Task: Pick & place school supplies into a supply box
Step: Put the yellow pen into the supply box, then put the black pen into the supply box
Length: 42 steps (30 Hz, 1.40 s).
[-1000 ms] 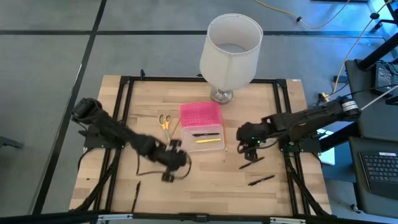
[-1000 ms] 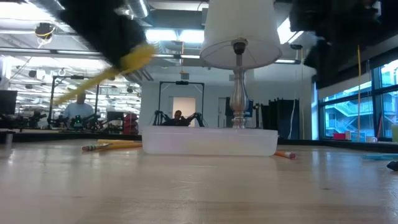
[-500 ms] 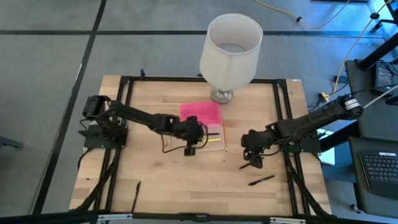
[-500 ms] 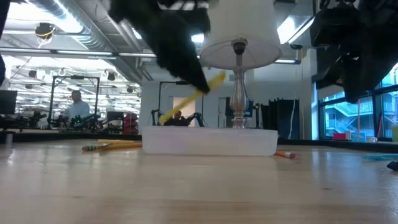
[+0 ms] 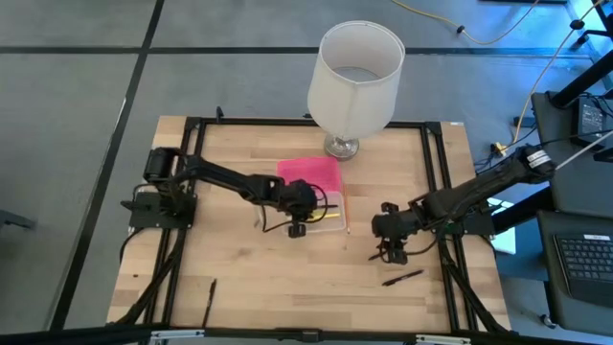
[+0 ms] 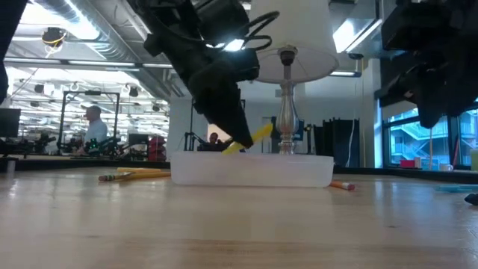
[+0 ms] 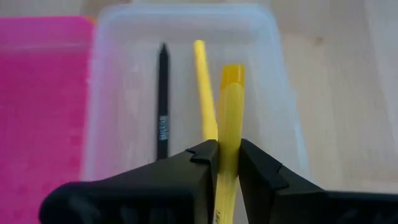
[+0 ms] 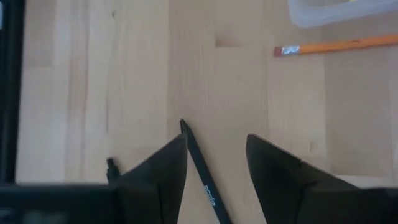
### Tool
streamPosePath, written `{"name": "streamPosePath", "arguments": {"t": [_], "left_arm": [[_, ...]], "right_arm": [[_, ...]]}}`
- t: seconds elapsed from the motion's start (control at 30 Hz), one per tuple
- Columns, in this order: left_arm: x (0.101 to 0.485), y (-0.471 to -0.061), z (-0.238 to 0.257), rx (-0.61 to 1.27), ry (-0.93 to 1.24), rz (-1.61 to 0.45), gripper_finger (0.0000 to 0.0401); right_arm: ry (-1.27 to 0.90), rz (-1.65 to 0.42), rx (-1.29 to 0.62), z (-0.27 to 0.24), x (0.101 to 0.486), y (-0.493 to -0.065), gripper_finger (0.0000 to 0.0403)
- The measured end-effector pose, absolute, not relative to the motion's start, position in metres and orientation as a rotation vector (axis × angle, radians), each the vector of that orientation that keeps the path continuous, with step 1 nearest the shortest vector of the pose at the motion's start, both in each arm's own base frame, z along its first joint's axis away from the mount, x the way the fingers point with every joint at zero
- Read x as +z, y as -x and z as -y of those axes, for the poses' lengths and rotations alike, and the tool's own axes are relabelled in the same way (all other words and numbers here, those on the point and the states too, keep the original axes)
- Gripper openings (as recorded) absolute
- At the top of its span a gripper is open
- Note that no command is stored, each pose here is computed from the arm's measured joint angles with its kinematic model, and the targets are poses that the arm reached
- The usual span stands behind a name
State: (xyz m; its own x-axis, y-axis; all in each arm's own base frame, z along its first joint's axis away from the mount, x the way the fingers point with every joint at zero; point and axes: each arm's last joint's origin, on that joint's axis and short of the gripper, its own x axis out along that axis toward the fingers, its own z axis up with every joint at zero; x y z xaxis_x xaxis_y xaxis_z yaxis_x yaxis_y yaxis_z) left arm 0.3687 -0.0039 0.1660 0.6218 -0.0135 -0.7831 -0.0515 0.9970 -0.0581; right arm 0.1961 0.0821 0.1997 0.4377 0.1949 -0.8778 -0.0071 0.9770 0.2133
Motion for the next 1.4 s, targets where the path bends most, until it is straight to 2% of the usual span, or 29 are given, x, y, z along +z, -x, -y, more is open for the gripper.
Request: {"name": "streamPosePath", "arguments": {"t": [0.2,0.67,1.1,1.23,1.4], "left_arm": [[0.152,-0.370,0.005,0.015,0.094,-0.942,0.0038],[0.151,-0.371,0.005,0.023,0.106,-0.945,0.0060],[0.151,-0.371,0.005,0.021,0.100,-0.944,0.0059],[0.151,-0.371,0.005,0.016,0.091,-0.938,0.0059],[0.154,-0.374,0.005,0.013,0.091,-0.895,0.0059]], "right_arm": [[-0.156,-1.155,0.114,-0.088,0.188,-0.200,0.0169],[0.036,-1.343,0.187,-0.121,0.135,-0.207,0.0169],[0.079,-1.343,0.159,-0.125,0.131,-0.205,0.0167],[0.082,-1.346,0.159,-0.125,0.131,-0.205,0.0144],[0.083,-1.348,0.153,-0.124,0.131,-0.205,0.0092]]}}
